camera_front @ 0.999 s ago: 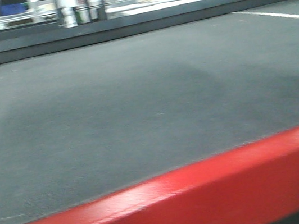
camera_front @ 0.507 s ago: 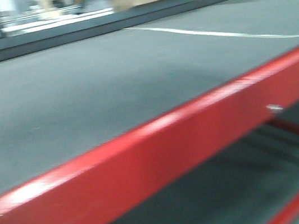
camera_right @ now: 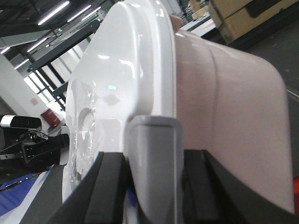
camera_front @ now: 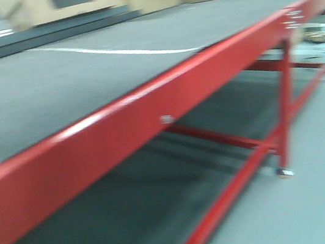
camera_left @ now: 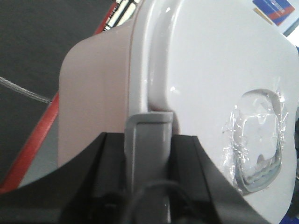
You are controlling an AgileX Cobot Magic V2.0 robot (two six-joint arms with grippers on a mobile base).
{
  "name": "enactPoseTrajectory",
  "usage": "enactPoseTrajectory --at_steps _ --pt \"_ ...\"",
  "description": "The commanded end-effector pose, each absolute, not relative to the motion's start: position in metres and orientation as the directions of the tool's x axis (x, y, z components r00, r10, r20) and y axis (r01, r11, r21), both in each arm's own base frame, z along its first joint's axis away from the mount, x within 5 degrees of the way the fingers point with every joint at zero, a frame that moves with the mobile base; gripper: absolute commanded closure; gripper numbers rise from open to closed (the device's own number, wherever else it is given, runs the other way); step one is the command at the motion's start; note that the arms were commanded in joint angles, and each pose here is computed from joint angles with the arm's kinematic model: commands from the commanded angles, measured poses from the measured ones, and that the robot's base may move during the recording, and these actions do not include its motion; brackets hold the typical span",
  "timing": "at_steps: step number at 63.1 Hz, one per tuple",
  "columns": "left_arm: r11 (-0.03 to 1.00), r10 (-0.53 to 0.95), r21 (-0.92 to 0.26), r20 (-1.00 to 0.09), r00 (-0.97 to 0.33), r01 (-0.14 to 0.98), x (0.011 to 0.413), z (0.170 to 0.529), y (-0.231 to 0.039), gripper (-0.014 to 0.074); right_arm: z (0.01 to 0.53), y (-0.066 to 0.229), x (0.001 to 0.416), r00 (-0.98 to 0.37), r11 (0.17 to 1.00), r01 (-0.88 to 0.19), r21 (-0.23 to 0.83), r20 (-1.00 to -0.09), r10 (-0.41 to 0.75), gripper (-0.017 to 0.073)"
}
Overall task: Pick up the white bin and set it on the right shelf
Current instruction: 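Hold the bin with both grippers while driving along the red table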
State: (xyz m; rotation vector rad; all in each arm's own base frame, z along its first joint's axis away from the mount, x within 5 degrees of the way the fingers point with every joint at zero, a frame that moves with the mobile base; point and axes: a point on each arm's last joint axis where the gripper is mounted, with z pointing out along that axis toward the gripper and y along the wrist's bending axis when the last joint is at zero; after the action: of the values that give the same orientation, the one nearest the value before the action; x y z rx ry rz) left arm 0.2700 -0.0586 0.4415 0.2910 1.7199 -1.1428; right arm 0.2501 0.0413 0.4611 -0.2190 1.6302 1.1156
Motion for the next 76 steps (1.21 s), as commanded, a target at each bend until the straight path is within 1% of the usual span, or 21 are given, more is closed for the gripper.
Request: enactPoseTrajectory --at_steps 1,76 --pt "0.225 -0.134 -0.481 -0.877 -0.462 0.847 0.2235 0.4638 -0.0878 0.072 0.4883 0.0666 0.2074 -0.416 0.255 -0.833 0.492 -0.859 0.298 0.0419" --pt "0.225 -0.134 -0.481 -0.877 -0.462 0.847 0.2235 0.4638 -0.0878 0.072 0.4883 0.0666 0.2074 -0.416 0.255 -0.833 0.492 -0.859 0.298 0.0427"
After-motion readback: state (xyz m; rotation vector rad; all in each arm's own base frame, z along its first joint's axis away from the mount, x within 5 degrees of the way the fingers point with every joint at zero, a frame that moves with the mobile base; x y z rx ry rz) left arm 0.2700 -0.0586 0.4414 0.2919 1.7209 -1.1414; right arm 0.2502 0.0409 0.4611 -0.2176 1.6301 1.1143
